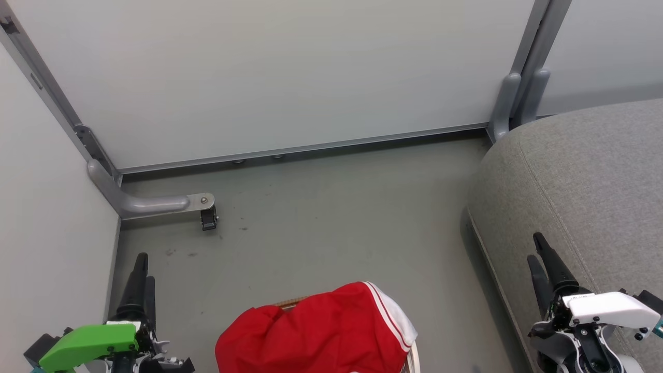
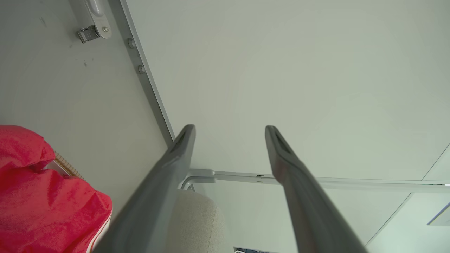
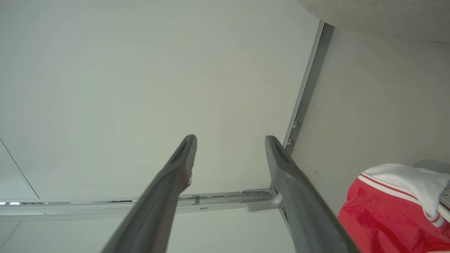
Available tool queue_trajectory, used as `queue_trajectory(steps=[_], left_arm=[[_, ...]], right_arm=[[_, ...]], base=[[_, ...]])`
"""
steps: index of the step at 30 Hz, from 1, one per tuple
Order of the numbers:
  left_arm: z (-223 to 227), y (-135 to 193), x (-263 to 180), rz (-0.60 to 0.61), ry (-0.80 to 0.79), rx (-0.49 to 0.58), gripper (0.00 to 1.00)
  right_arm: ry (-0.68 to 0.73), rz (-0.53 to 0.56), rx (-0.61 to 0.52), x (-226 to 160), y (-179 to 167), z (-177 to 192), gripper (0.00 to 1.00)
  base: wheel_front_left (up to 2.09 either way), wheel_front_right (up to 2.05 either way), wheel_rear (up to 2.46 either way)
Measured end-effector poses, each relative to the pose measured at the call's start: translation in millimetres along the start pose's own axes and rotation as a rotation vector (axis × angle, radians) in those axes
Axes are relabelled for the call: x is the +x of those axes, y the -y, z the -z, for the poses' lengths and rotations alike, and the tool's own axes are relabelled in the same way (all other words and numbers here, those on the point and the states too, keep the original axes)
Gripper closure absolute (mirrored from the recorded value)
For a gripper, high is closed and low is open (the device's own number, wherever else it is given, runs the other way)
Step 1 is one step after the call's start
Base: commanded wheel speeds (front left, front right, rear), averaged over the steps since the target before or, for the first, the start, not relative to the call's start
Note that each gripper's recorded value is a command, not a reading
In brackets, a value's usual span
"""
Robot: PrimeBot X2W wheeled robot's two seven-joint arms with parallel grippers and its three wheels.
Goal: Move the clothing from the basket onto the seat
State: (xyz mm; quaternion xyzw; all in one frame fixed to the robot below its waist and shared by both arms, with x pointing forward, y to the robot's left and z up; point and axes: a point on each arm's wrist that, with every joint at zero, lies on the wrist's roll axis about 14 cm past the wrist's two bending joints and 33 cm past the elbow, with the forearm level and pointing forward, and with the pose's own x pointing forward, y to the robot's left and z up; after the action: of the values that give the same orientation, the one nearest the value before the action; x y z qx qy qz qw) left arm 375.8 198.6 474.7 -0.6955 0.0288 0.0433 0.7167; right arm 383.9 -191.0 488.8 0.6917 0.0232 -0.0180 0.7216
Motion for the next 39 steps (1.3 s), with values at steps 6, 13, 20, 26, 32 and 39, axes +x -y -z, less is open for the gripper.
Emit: queue_trajectory(steps=[6,13,20,26,32,39], left_arm=[[-3,-1,0,-0.009,0.015,0.104,0.0],[-4,-1,1,-0.01,0.026,0.25,0.0],[0,3,2,0.002,0.014,0.409,0.0],[4,4,2,0.012,-0.001,0.533,0.0],[7,4,3,0.021,-0.014,0.647,0.0],[12,4,2,0.035,-0.027,0.77,0.0]], right_arm=[[0.003,-0.001,-0.097,1,-1,1,0.0],[0.004,-0.006,-0.238,4,-4,2,0.0],[0.002,-0.01,-0.379,6,-5,4,0.0],[-0.003,-0.016,-0.486,6,-5,6,0.0],[-0.009,-0.022,-0.583,6,-5,10,0.0],[-0.016,-0.027,-0.685,6,-4,12,0.0]], base=[[0.0,0.0,0.0],[0.0,0.0,0.0],[0.0,0.0,0.0],[0.0,0.0,0.0],[0.0,0.0,0.0],[0.0,0.0,0.0]])
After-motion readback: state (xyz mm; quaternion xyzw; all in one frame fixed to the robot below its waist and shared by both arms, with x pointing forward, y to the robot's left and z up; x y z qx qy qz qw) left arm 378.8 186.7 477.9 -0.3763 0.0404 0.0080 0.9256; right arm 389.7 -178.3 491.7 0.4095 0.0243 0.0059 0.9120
